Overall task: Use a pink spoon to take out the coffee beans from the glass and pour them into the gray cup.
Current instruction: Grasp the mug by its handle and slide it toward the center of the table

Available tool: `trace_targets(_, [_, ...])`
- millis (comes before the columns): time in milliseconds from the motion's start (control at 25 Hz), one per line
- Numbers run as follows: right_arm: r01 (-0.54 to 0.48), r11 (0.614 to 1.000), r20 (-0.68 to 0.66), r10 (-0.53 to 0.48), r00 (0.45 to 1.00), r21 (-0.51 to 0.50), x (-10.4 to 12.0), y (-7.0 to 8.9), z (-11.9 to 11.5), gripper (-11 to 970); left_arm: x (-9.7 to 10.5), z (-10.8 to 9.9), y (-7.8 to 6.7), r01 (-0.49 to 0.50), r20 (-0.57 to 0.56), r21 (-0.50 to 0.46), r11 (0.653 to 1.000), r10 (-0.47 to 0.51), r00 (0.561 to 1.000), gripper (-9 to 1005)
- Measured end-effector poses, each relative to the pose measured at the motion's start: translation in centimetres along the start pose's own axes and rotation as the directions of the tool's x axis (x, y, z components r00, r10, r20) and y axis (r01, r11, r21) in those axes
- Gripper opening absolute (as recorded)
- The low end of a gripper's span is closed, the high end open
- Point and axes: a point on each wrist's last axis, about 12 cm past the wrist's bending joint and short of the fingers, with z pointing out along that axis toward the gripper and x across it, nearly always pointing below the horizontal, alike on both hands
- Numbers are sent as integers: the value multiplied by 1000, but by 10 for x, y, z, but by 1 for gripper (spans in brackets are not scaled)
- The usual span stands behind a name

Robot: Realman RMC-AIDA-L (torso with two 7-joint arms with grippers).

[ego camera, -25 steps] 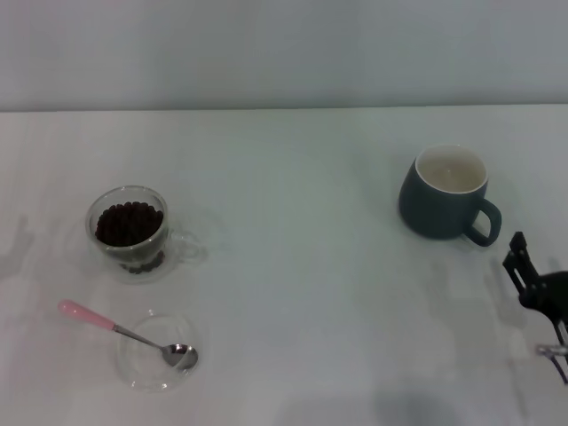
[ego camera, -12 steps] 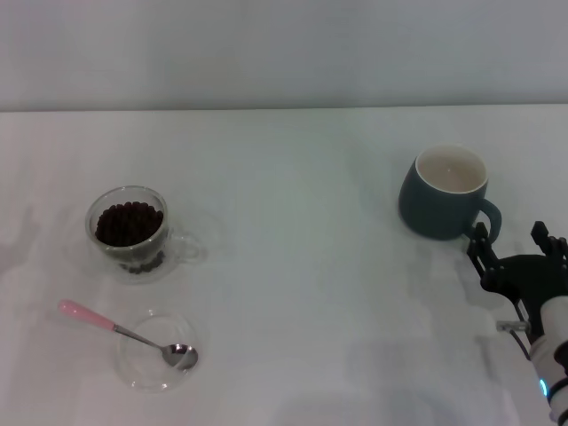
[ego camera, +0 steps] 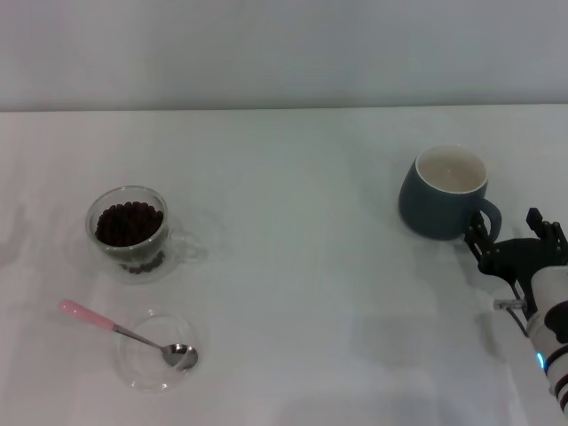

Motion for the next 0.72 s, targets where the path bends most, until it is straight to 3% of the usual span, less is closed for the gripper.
trace_targets(360, [23,1000,-8,-23,1000,9,1,-9,10,770,0,0,0,-2,0,0,1000,2,1000,857])
trace_targets(720, [-68,997,-10,68,998,29,5,-25,15,728,1,-2,1,-4,-6,-3,1000,4,1000,857])
